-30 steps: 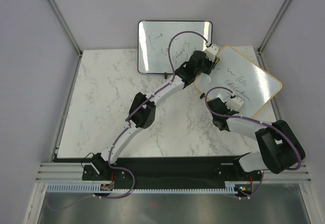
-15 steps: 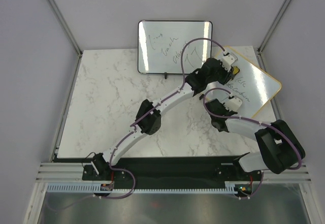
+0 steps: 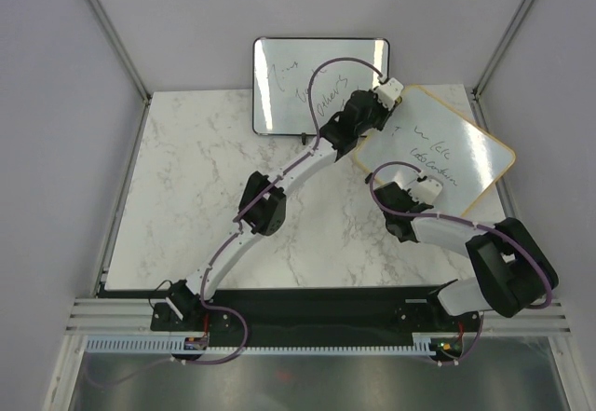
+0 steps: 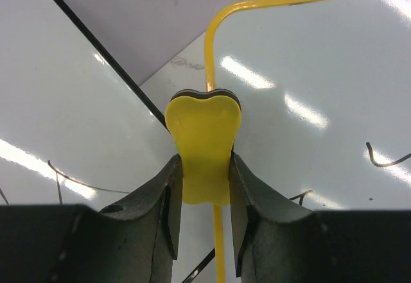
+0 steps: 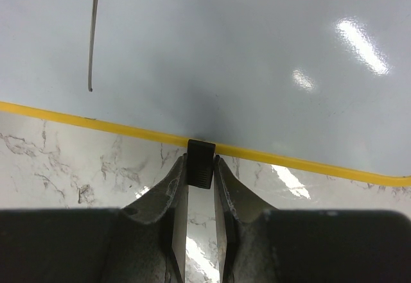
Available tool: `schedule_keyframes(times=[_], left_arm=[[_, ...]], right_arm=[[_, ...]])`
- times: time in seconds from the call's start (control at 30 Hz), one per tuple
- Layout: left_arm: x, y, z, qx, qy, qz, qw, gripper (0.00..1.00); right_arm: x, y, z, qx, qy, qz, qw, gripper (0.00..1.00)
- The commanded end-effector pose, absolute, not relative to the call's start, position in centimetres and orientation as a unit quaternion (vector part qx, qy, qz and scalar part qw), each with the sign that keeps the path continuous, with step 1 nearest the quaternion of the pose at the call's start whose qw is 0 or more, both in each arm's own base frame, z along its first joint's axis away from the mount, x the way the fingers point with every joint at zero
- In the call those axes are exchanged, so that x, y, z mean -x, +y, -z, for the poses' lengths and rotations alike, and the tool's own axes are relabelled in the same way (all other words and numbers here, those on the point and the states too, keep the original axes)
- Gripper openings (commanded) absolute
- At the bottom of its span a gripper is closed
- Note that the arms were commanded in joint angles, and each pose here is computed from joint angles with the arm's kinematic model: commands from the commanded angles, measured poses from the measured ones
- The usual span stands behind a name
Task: Erase the whiteboard
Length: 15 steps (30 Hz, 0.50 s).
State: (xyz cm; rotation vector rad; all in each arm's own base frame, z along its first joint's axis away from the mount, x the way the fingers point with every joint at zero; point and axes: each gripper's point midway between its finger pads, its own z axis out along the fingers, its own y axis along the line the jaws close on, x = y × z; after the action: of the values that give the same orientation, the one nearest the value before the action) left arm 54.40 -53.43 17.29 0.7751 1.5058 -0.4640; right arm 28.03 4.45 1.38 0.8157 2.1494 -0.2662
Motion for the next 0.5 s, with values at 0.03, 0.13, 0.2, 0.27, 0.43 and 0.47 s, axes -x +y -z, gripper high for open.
schedule_keyframes(times=[0.03, 0.13, 0.2, 0.27, 0.43, 0.47], left_arm=[[-52.5, -53.2, -12.9, -0.394, 0.695, 0.17, 0.577, 0.02], [-49.9, -54.1, -11.9, -0.449, 0.687, 0.185, 0.541, 0.02], [-47.8, -55.0, -11.7, -0.482, 0.677, 0.215, 0.513, 0.02], [-46.2, -56.0, -12.0, -0.501, 0.663, 0.241, 0.5, 0.02], [-44.4, -56.4, -12.0, -0.515, 0.662, 0.269, 0.473, 0.02], [-43.8, -56.5, -12.0, -0.52, 0.66, 0.278, 0.466, 0.02]], right_arm=[[-25.1, 5.5, 1.3, -0.297, 0.89, 0.104, 0.329, 0.0], [-25.1, 5.5, 1.3, -0.296, 0.891, 0.104, 0.329, 0.0], [-25.1, 5.5, 1.3, -0.297, 0.891, 0.104, 0.329, 0.0], [-25.1, 5.5, 1.3, -0.296, 0.891, 0.105, 0.329, 0.0], [-25.1, 5.5, 1.3, -0.298, 0.89, 0.104, 0.33, 0.0], [-25.1, 5.5, 1.3, -0.297, 0.89, 0.104, 0.329, 0.0]])
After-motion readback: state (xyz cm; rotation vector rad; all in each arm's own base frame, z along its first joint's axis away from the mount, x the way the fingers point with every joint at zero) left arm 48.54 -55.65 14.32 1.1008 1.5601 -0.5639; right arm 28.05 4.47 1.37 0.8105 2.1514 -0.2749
